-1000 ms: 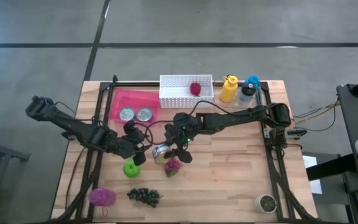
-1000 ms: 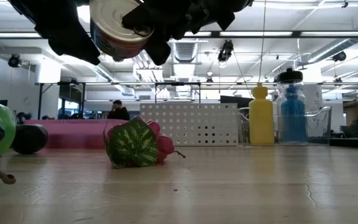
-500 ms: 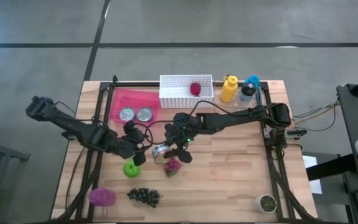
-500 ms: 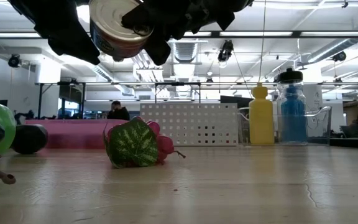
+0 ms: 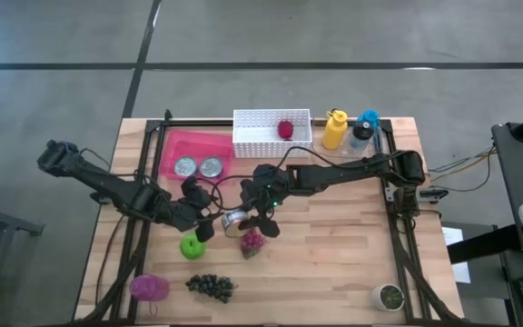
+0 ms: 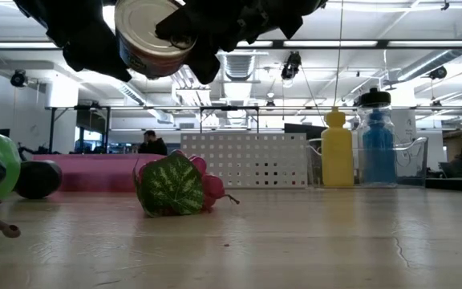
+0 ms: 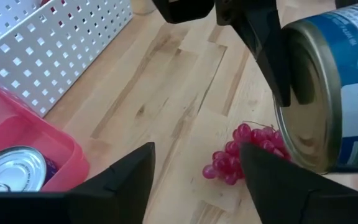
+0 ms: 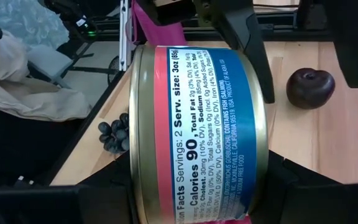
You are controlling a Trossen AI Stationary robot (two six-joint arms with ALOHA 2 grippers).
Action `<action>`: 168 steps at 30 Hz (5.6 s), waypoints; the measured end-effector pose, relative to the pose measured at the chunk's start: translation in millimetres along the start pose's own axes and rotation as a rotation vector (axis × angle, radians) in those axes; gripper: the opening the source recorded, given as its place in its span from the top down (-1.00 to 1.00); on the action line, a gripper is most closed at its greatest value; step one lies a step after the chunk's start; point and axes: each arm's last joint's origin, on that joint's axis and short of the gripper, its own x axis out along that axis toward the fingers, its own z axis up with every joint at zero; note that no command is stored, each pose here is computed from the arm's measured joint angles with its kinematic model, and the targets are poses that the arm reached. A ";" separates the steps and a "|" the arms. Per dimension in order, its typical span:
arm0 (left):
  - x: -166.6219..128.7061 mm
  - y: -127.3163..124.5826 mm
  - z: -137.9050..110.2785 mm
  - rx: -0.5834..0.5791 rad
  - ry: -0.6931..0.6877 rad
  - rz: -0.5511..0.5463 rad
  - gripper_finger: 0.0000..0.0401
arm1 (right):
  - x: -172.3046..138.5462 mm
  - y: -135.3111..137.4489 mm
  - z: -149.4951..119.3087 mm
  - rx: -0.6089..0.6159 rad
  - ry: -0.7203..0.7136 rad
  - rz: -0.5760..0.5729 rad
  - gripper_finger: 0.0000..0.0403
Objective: Pick & Place Food Item
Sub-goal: Put the blue pink tuna can into the pink bin
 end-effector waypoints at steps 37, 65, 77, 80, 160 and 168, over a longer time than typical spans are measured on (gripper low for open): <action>0.0 0.5 -0.7 0.013 0.006 0.004 -0.97 | -36.3 21.5 18.2 0.005 0.001 0.000 0.09; -1.9 -9.8 17.8 -0.058 -0.161 -0.092 -0.92 | -37.8 12.3 12.6 0.009 0.038 -0.317 0.09; -2.3 -10.0 22.3 0.011 -0.213 -0.069 -0.97 | -36.6 13.7 16.1 -0.028 0.006 -0.307 0.09; -2.7 -10.7 23.9 0.031 -0.228 -0.073 -0.95 | -35.1 16.7 16.4 -0.041 0.003 -0.300 0.09; 2.9 -17.6 29.8 0.092 -0.286 -0.091 0.08 | -45.3 34.3 30.7 -0.109 -0.072 -0.243 -0.07; 2.9 -17.6 29.7 0.092 -0.286 -0.091 0.08 | -48.5 35.9 32.0 -0.110 -0.076 -0.243 -0.08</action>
